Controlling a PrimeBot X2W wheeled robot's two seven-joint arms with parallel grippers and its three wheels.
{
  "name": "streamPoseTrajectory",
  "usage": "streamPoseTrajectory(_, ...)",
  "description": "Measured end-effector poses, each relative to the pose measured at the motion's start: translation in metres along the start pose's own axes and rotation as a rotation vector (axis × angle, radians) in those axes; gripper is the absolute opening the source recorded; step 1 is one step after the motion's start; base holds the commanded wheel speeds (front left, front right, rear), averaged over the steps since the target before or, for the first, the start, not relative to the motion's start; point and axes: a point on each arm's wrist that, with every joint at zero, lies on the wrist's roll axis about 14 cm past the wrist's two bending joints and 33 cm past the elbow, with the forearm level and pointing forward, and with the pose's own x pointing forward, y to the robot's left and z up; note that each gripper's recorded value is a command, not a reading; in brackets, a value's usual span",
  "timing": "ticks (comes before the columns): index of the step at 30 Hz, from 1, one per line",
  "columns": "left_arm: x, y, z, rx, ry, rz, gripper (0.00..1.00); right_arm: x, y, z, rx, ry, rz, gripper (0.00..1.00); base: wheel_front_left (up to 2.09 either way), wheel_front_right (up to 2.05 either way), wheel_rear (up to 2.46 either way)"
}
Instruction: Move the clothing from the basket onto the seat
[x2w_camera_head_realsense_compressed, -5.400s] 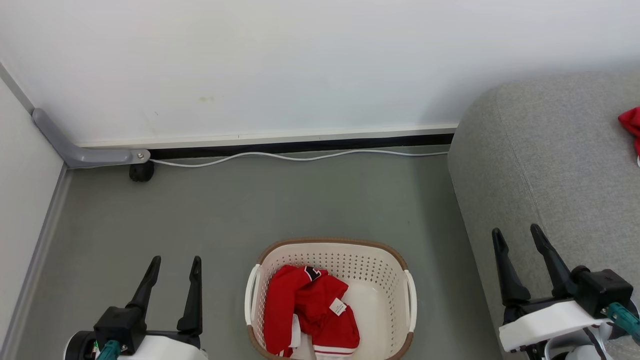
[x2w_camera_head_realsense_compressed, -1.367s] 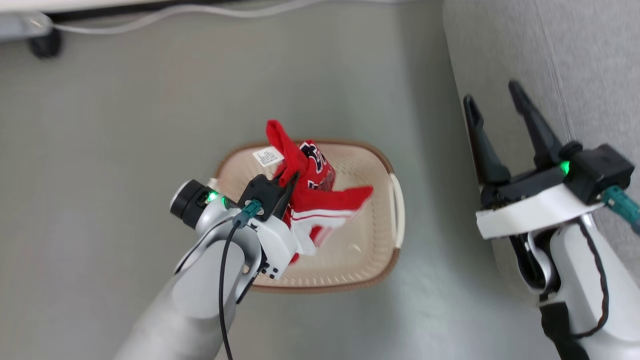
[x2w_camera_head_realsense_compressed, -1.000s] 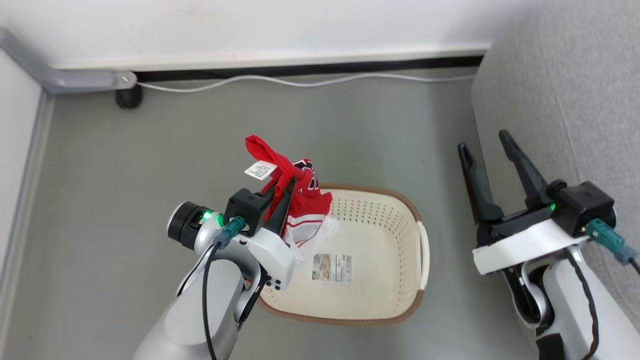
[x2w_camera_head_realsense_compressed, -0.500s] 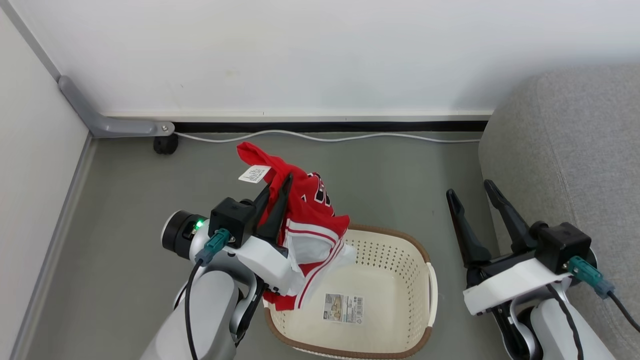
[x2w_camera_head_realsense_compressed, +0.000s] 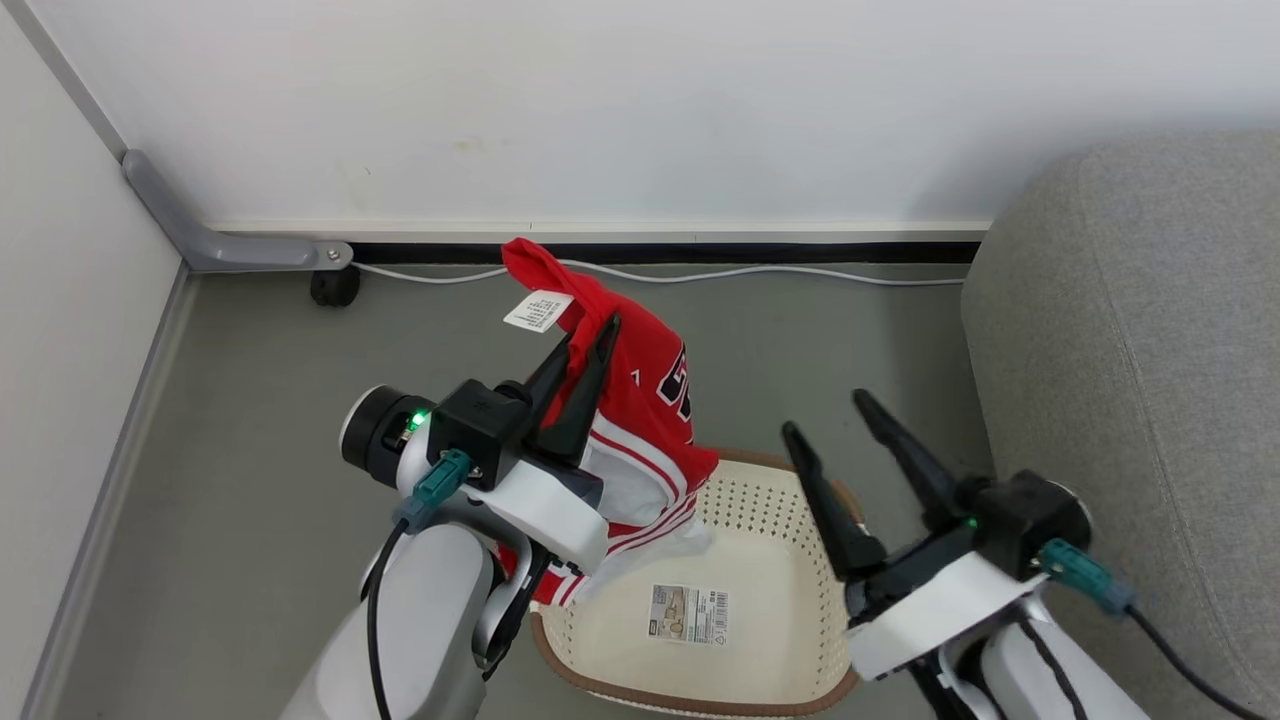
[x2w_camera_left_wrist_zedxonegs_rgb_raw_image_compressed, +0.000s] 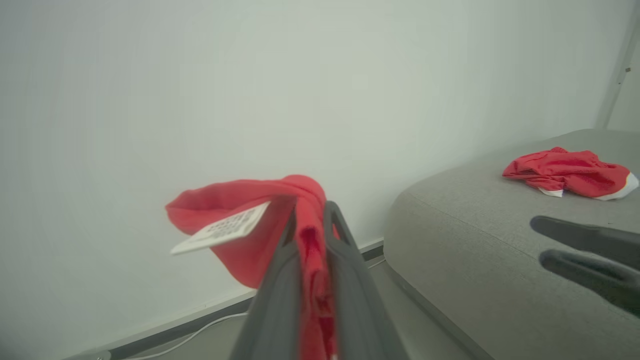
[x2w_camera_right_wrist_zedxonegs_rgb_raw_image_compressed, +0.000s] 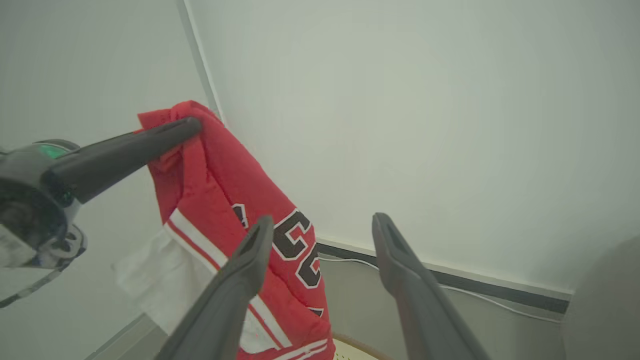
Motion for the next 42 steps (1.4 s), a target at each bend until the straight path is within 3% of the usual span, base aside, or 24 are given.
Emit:
streamPoseTrajectory(5,0.002,-0.006,-0.001,-0.002,0.0,-0.021,0.0,0.014,0.049,0.006,-0.004,-0.005,0.201,1.0,0.0,0.0,0.0)
streamPoseTrajectory(15,0.0,-0.015,-0.009,-0.005,0.021,-0.051,0.0,0.029,0.08,-0.021,-0.092,0.092,0.368,1.0,0.0,0.0,0.0)
streamPoseTrajectory(22,0.0,-0.022,-0.01,-0.016,0.024,-0.075,0.0,0.044,0.086,-0.047,-0.138,0.163,0.393,1.0,0.0,0.0,0.0)
streamPoseTrajectory(32,-0.003,-0.023,-0.012,-0.033,0.029,-0.077,0.0,0.055,0.085,-0.088,-0.12,0.294,0.392,1.0,0.0,0.0,0.0)
streamPoseTrajectory(33,-0.003,-0.022,-0.011,-0.033,0.027,-0.073,0.0,0.057,0.086,-0.089,-0.117,0.298,0.395,0.43,0.0,0.0,0.0)
streamPoseTrajectory(34,-0.002,-0.022,-0.01,-0.034,0.024,-0.072,0.0,0.058,0.087,-0.089,-0.11,0.302,0.394,0.13,0.0,0.0,0.0)
streamPoseTrajectory(35,-0.001,-0.021,-0.009,-0.032,0.022,-0.072,0.0,0.06,0.087,-0.089,-0.1,0.301,0.392,0.0,0.0,0.0,0.0)
streamPoseTrajectory(42,0.001,-0.022,-0.008,-0.034,0.018,-0.074,0.0,0.065,0.083,-0.083,-0.066,0.285,0.365,0.0,0.0,0.0,0.0)
